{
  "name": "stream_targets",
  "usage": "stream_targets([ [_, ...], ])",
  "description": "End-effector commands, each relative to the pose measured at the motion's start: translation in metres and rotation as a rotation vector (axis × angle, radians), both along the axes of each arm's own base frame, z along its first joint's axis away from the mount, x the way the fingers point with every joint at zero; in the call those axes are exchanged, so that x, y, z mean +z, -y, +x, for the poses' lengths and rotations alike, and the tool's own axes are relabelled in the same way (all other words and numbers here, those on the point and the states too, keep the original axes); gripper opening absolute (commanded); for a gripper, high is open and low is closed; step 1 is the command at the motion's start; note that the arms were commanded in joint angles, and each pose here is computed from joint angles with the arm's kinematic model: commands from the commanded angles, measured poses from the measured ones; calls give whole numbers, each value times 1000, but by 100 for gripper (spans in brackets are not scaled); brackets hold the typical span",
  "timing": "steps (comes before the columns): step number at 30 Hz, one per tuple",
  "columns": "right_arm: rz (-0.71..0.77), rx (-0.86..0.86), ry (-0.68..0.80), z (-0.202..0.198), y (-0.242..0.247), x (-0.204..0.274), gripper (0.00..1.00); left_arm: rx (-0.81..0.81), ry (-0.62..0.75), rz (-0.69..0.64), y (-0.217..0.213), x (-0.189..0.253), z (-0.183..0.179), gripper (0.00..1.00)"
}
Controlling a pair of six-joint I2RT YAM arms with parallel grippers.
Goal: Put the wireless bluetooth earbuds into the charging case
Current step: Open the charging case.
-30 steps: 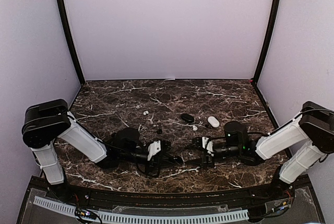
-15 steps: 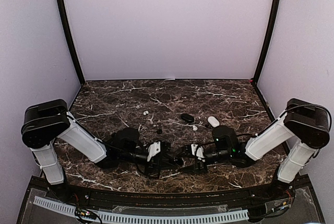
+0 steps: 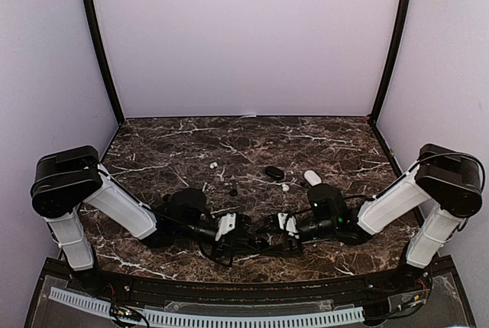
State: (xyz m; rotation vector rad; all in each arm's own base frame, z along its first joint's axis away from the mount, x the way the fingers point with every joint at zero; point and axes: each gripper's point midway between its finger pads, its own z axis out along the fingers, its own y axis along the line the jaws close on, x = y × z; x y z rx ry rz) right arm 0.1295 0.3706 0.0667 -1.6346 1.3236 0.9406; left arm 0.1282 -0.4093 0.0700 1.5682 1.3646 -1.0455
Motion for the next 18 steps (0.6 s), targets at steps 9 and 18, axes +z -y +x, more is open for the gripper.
stream_targets([
  [9, 116, -70, 8, 23, 19, 36, 57, -83, -4, 1, 3, 3, -15, 20],
  [18, 112, -76, 8, 24, 20, 35, 57, -55, -21, -27, 4, 11, -11, 19],
])
